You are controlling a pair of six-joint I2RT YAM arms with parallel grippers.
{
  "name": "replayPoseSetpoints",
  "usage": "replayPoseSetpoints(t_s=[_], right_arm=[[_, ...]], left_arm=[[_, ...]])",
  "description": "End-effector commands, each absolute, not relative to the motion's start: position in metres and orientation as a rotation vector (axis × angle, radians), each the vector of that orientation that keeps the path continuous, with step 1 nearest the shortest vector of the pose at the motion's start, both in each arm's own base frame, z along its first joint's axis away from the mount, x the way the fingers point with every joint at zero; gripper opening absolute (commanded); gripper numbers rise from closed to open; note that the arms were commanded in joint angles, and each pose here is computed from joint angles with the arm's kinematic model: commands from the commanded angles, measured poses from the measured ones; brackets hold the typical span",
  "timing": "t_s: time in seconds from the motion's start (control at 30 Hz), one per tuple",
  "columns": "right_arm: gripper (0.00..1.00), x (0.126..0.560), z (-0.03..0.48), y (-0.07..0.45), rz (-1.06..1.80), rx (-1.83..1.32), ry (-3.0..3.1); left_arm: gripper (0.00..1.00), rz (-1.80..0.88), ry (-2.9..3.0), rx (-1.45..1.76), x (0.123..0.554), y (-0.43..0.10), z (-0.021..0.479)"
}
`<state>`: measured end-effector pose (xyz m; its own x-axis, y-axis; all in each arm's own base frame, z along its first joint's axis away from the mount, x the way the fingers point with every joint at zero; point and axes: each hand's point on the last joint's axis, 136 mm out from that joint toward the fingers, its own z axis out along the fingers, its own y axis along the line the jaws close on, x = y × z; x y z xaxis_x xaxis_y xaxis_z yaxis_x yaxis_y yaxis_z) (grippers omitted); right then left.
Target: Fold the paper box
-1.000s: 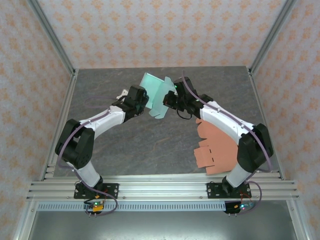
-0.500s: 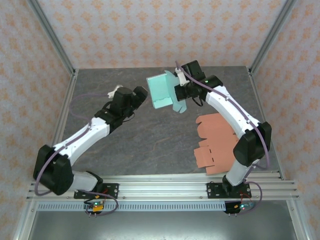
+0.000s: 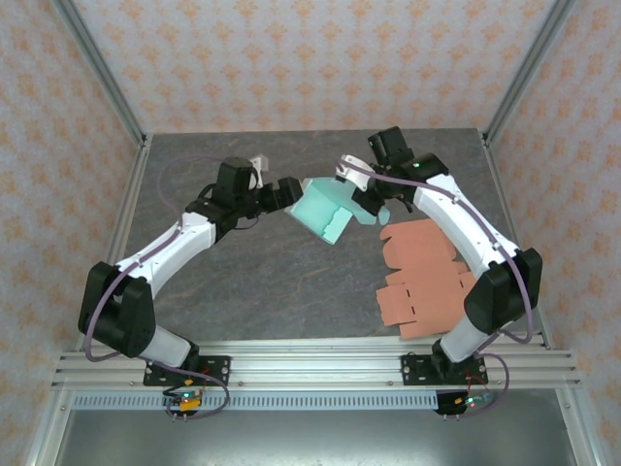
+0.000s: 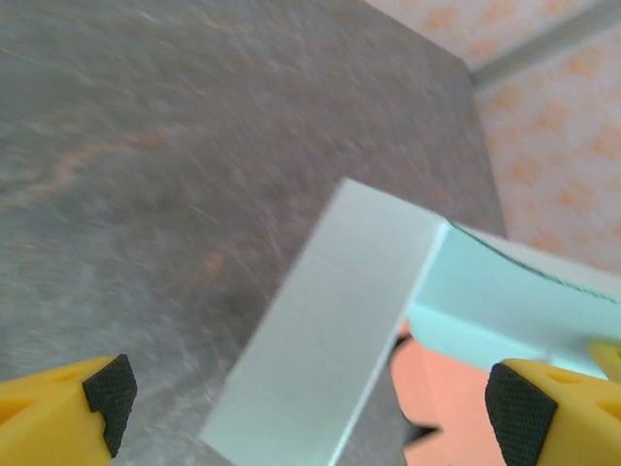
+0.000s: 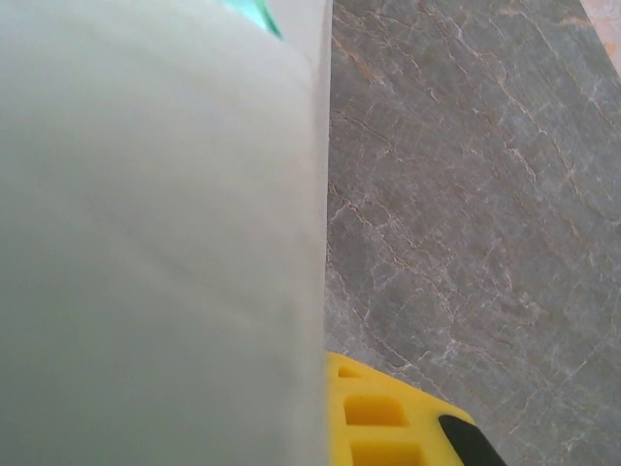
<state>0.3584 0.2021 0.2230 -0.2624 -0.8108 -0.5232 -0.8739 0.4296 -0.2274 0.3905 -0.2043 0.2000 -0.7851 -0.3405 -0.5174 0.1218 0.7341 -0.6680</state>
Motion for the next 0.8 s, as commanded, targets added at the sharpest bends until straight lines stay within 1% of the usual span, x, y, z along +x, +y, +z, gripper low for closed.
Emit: replayPoseSetpoints(t_s=[0.0,0.1,0.17,0.3,0.33,0.4,0.5,0.57,0.63,0.67,0.7,0.77], right_arm=[[0.0,0.352,0.232,0.206,0.2,-1.511,1.983],[0.0,0.342,0.228,0.208,0.309,-1.551,1.985],[0.0,0.331,0.225,0.212,0.362,-1.611,1.953],[0.0,0.324,0.222,0.213,0.396,-1.653,1.939],[0.0,0.319,0.222,0.213,0.416,-1.678,1.93],[0.0,0.314,0.222,0.215,0.447,-1.706,1.911],[0.0,0.313,0.222,0.216,0.46,-1.71,1.9],[0.0,0.314,0.223,0.216,0.46,-1.704,1.9],[0.0,0.316,0.224,0.216,0.457,-1.698,1.896],[0.0,0.317,0.224,0.216,0.46,-1.692,1.893],[0.0,0.317,0.225,0.216,0.464,-1.685,1.892],[0.0,0.318,0.226,0.217,0.471,-1.672,1.89]], left_arm=[[0.95,-1.129,2.234,0.098,0.364,-0.229,0.22],[0.98,-1.145,2.212,0.212,0.352,-0.232,0.224],[0.98,-1.142,2.21,0.281,0.348,-0.235,0.221],[0.97,-1.04,2.267,0.376,0.349,-0.23,0.21],[0.95,-1.038,2.275,0.401,0.348,-0.231,0.209],[0.87,-1.099,2.265,0.458,0.343,-0.238,0.21],[0.66,-1.194,2.262,0.494,0.34,-0.249,0.207],[0.58,-1.217,2.277,0.491,0.339,-0.25,0.203],[0.54,-1.221,2.269,0.496,0.337,-0.25,0.201],[0.54,-1.216,2.267,0.498,0.337,-0.25,0.201],[0.55,-1.208,2.271,0.493,0.338,-0.249,0.201],[0.61,-1.204,2.283,0.46,0.34,-0.248,0.2]])
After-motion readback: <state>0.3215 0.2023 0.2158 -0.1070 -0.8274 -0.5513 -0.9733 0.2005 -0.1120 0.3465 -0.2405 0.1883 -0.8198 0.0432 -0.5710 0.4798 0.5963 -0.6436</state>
